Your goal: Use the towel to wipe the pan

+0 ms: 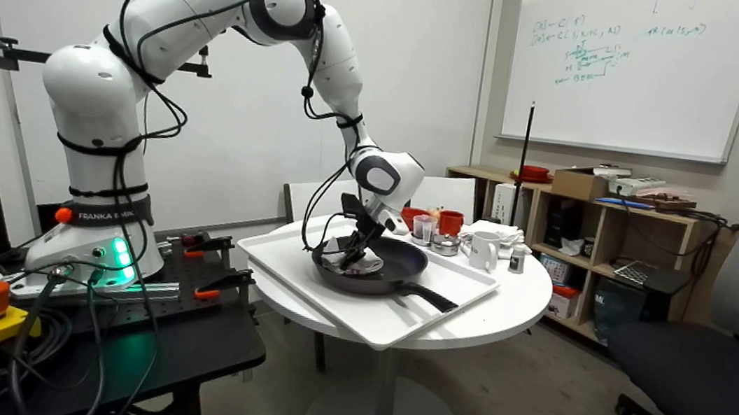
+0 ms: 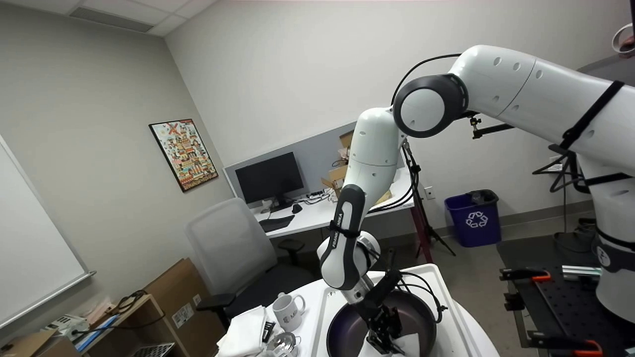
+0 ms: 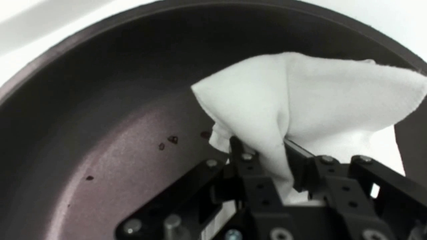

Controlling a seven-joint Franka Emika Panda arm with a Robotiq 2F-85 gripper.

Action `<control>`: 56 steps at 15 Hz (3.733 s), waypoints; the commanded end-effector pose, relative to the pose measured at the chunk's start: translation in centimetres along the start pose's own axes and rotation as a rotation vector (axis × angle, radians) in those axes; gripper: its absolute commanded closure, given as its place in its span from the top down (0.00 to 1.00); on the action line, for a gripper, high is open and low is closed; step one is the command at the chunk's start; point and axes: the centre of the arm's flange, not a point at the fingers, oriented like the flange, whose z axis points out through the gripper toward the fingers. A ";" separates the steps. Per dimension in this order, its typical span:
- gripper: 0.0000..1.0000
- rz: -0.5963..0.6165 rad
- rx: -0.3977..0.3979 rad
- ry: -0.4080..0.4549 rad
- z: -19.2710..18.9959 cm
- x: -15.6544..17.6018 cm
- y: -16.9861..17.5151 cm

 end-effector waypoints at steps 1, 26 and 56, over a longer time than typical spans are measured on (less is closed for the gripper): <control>0.04 0.120 -0.001 0.063 1.4 1.4 3.8; 0.04 0.321 0.107 0.536 -2.7 1.8 4.1; 0.04 0.099 0.070 0.406 3.2 -5.2 5.4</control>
